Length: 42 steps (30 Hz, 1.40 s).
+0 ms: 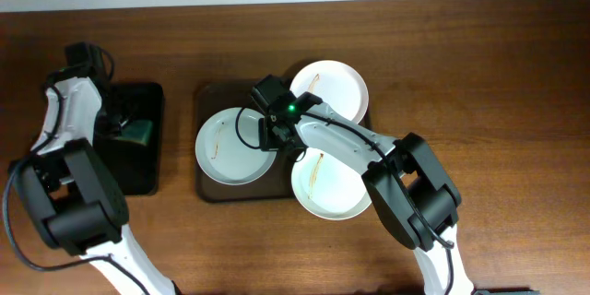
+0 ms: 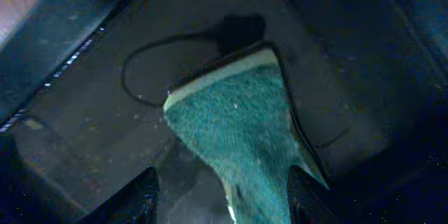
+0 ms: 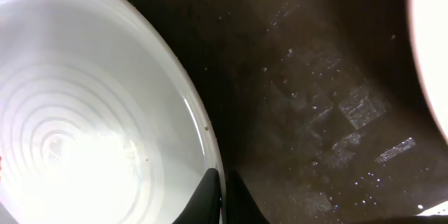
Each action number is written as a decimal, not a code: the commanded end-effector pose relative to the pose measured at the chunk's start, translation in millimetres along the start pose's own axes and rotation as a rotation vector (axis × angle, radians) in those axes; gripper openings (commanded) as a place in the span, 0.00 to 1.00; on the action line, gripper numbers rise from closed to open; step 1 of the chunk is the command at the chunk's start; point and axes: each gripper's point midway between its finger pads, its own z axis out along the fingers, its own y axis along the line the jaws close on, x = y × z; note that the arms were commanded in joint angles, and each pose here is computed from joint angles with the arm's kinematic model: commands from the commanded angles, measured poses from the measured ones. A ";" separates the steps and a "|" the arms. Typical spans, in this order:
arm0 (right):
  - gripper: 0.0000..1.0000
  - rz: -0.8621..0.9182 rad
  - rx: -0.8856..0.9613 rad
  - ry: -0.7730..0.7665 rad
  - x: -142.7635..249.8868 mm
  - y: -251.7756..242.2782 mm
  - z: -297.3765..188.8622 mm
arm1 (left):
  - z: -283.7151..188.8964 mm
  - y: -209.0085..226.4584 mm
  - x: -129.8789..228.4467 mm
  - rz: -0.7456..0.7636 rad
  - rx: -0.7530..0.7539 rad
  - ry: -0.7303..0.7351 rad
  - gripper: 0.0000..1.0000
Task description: Clean dirty plates on tray and stack at the side
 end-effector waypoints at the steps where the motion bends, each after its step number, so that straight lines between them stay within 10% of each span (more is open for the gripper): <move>1: 0.05 0.005 0.012 -0.005 -1.3 0.1 3.8 | 22.2 -5.0 1.9 -0.059 -0.001 0.026 0.57; 8: 0.06 0.004 0.008 -0.010 -2.5 1.1 3.8 | 42.3 -7.9 5.8 -0.057 -0.006 0.050 0.29; 10: 0.06 0.004 0.008 -0.010 -2.5 1.1 3.8 | 42.2 -8.9 4.0 -0.057 -0.002 0.043 0.02; 22: 0.06 0.004 0.005 -0.013 -3.5 1.6 3.7 | -22.2 -47.0 -12.0 0.703 0.180 0.032 0.01; 42: 0.04 0.004 -0.008 -0.018 -5.3 3.9 3.7 | -84.5 -96.4 52.2 0.823 0.380 0.108 0.01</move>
